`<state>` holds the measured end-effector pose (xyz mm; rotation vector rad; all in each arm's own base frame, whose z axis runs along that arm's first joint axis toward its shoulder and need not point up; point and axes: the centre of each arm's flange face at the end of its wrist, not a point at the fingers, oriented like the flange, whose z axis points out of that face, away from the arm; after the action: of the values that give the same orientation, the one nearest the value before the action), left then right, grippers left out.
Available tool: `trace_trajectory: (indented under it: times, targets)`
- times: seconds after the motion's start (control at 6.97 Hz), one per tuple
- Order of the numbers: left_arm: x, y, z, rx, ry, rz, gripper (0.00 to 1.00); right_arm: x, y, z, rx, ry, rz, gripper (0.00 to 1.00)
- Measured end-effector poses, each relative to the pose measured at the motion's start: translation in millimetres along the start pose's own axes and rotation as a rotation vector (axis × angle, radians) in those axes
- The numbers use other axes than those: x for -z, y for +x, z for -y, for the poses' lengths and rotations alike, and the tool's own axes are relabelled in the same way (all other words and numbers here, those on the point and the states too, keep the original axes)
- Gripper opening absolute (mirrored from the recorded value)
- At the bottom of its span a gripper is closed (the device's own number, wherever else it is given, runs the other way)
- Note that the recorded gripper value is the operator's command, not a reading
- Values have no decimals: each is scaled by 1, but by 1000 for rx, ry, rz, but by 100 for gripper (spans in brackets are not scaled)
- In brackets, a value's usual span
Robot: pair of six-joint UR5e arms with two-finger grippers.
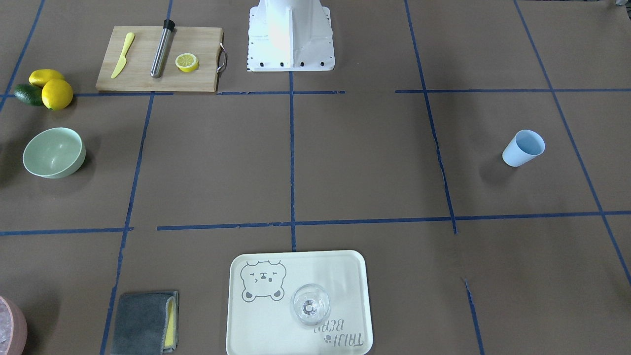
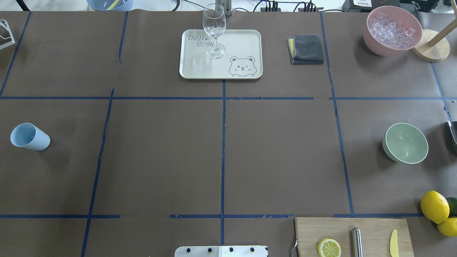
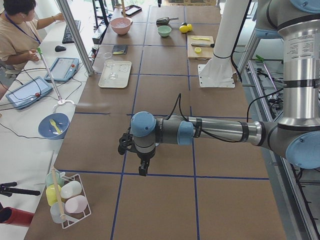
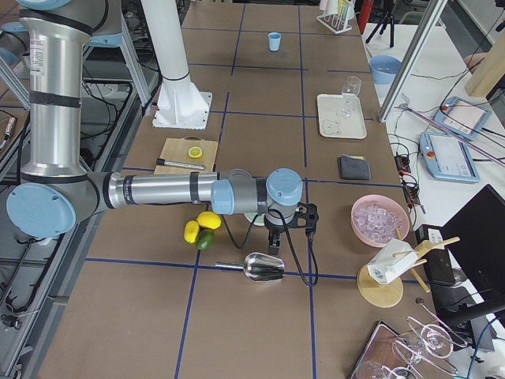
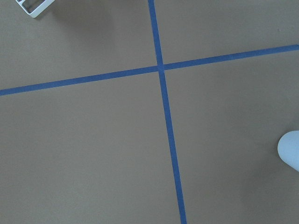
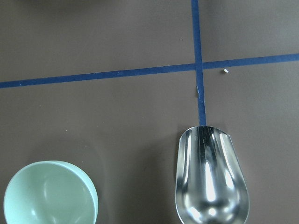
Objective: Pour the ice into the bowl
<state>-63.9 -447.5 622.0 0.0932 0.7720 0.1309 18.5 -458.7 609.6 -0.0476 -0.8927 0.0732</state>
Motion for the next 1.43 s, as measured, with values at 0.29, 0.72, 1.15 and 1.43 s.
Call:
trace_trajectory:
  times: [0.29, 0.72, 1.15, 1.43]
  targets:
    - [-1, -1, 0, 3, -3, -1, 100, -22, -31, -3, 50, -67, 99, 100]
    - [-3, -2, 2, 3, -2, -3, 100, -65, -65, -5, 148, -83, 90, 100]
    - [-3, -1, 2, 3, -1, -3, 100, -107, -92, -11, 120, -16, -19, 100]
    - [-2, -1, 2, 1, 0, -4, 100, -139, -76, -29, 124, 29, -42, 94]
